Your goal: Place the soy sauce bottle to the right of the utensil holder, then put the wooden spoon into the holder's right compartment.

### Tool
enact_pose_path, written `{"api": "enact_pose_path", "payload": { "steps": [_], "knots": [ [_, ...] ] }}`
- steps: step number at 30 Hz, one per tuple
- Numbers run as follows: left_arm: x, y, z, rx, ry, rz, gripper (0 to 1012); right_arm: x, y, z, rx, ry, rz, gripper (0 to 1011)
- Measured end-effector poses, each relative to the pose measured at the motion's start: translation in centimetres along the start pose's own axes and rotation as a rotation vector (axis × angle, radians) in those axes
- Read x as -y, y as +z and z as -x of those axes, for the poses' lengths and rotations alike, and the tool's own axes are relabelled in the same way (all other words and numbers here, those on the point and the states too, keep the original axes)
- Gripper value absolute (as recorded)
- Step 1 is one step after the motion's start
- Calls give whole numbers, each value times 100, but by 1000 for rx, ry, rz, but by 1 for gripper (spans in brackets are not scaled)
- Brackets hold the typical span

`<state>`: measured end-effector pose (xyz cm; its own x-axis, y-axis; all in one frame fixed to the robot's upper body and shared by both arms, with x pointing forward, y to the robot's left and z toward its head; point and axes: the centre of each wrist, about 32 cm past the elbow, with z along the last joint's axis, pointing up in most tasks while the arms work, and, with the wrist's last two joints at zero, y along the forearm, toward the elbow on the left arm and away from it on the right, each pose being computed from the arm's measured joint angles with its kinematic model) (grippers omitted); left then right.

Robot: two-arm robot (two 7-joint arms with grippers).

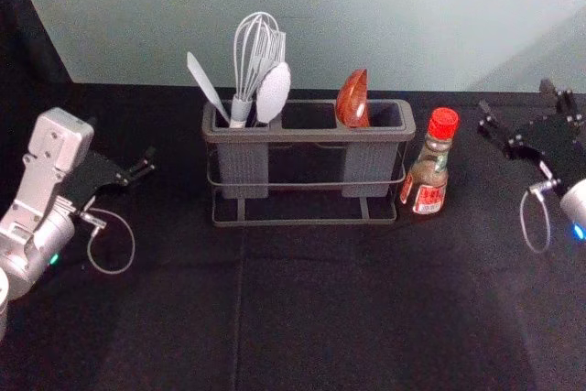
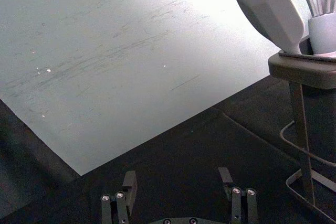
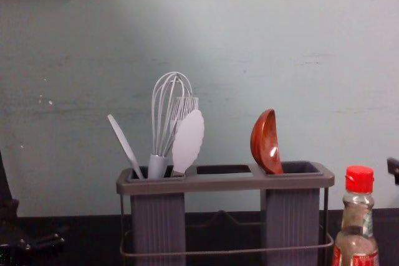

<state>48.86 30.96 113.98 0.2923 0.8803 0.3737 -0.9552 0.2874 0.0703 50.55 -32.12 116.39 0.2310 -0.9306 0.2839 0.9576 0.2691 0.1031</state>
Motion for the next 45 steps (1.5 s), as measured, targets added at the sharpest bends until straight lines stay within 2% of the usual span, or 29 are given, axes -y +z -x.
{"api": "enact_pose_path", "payload": {
  "steps": [6,13,45],
  "knots": [
    [0,0,0,0,0,0,1011,78,-124,33,2,-8,47,1003],
    [0,0,0,0,0,0,1011,125,-174,67,-8,-30,59,1003],
    [0,0,0,0,0,0,1011,120,-170,70,-8,-27,57,1002]
  ]
}}
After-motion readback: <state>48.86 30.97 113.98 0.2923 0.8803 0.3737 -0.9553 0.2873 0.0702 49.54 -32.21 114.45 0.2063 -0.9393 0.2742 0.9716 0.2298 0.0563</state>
